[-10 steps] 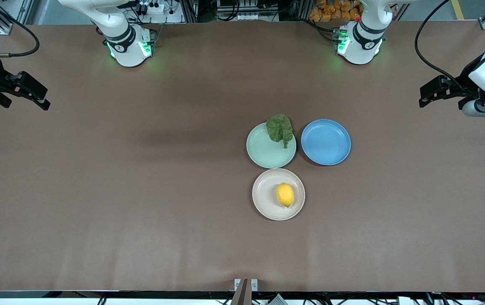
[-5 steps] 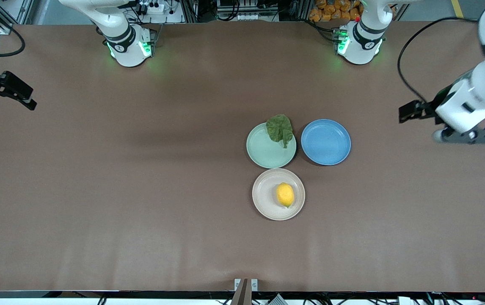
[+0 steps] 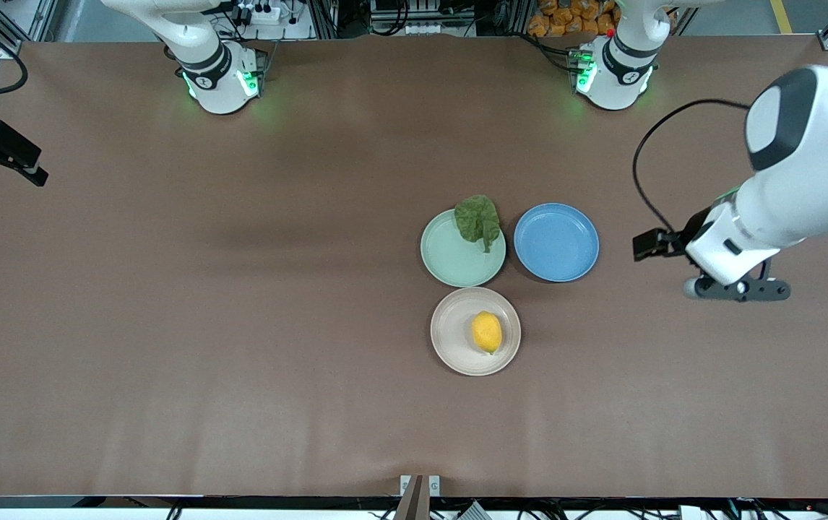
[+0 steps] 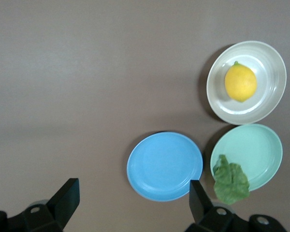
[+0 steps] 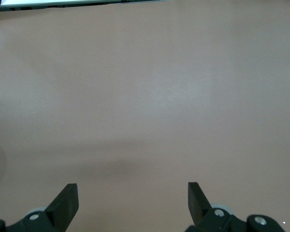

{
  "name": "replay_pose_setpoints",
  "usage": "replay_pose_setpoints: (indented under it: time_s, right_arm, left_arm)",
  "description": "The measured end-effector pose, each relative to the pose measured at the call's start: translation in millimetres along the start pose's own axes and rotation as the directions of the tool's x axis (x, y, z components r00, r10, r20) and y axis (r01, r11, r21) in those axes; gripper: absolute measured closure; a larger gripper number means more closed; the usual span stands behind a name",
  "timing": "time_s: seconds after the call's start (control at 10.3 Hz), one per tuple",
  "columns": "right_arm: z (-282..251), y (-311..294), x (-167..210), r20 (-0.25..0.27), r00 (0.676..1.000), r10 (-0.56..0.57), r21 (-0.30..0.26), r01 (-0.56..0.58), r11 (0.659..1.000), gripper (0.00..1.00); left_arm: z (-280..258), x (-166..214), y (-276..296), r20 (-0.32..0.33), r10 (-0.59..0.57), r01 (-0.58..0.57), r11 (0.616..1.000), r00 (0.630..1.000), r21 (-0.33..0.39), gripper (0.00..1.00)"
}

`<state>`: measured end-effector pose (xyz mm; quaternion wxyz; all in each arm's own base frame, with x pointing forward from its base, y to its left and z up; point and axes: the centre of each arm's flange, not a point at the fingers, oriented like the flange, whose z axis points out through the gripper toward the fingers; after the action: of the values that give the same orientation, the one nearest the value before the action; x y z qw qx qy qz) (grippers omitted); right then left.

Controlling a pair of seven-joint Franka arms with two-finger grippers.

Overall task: Pick lemon and lettuce from plates
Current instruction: 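Lower the left gripper over the yellow lemon on the cream plate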

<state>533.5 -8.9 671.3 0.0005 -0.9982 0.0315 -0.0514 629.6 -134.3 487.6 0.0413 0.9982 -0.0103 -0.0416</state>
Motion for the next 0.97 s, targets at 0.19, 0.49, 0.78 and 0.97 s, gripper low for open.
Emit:
replay_pose_setpoints:
  time_s: [0.19, 0.49, 0.78, 0.97]
  right_arm:
    - [-0.8, 0.0, -0.1, -0.001, 1.000, 0.000, 0.000, 0.000, 1.000, 0.00]
    - [-2.5, 1.0, -0.4, -0.006, 1.000, 0.002, 0.000, -0.002, 1.000, 0.00]
    - [-3.9, 5.5, 0.0, -0.012, 1.000, 0.010, 0.000, -0.010, 1.000, 0.00]
    - [-4.0, 3.5, 0.0, -0.012, 1.000, 0.007, 0.000, -0.007, 1.000, 0.00]
  left_arm:
    - [30.5, 13.5, 17.1, -0.005, -0.013, 0.013, 1.000, 1.000, -0.007, 0.00]
    - [76.7, 33.3, 42.0, -0.040, -0.038, 0.037, 0.999, 0.998, -0.027, 0.00]
    - [145.9, 46.7, 98.8, -0.089, -0.112, 0.106, 0.992, 0.990, -0.064, 0.00]
    - [185.3, 45.6, 134.6, -0.111, -0.128, 0.120, 0.990, 0.986, -0.079, 0.00]
